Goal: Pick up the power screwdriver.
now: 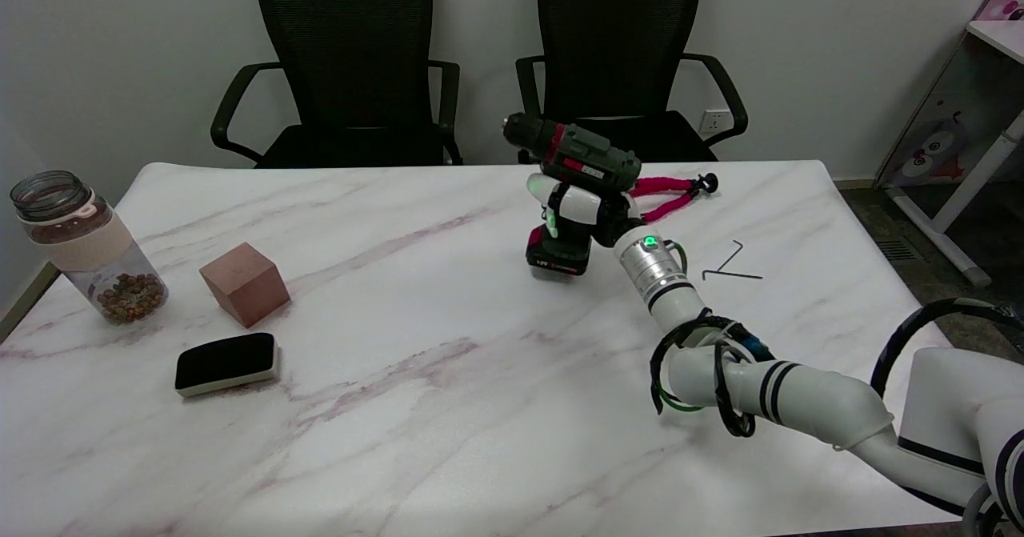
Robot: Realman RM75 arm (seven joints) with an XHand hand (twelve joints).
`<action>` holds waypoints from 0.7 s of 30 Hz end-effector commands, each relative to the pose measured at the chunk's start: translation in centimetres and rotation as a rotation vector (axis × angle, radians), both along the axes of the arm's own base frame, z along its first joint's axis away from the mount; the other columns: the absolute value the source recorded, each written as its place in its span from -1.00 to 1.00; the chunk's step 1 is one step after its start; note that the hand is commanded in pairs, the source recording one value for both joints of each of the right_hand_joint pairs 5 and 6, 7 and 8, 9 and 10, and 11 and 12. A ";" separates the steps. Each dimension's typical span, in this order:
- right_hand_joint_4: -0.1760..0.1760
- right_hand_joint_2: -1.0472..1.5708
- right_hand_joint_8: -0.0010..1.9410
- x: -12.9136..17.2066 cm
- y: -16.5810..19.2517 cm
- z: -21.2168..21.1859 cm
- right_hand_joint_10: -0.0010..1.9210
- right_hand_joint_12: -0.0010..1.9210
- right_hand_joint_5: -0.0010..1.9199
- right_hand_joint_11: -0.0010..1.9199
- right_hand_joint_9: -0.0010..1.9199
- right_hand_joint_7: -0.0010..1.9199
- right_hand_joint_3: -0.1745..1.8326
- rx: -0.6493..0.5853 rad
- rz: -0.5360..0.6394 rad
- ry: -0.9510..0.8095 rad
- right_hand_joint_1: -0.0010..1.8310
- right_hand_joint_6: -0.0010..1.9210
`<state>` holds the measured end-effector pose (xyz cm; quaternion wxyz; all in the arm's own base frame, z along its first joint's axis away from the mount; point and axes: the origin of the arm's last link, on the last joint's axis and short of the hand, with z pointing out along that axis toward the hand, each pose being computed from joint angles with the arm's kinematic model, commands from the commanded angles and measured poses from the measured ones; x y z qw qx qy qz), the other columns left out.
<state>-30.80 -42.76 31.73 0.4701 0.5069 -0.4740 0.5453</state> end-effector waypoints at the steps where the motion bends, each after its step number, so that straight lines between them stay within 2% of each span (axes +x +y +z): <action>1: 1.00 0.39 0.72 5.1 -0.2 -2.5 0.95 0.78 0.74 0.79 0.95 0.74 -0.09 0.080 0.165 -0.055 -0.02 0.74; 7: 1.00 0.40 0.72 8.6 0.2 -4.1 0.98 0.84 0.74 0.84 0.98 0.74 -0.10 0.118 0.250 -0.027 -0.03 0.74; 15: 1.00 0.40 0.71 11.8 1.4 -6.3 0.99 0.86 0.73 0.86 0.99 0.73 -0.09 0.146 0.337 -0.039 -0.04 0.73; 21: 1.00 0.41 0.70 13.9 1.3 -5.8 1.00 0.87 0.72 0.87 1.00 0.72 -0.07 0.126 0.386 -0.042 -0.04 0.71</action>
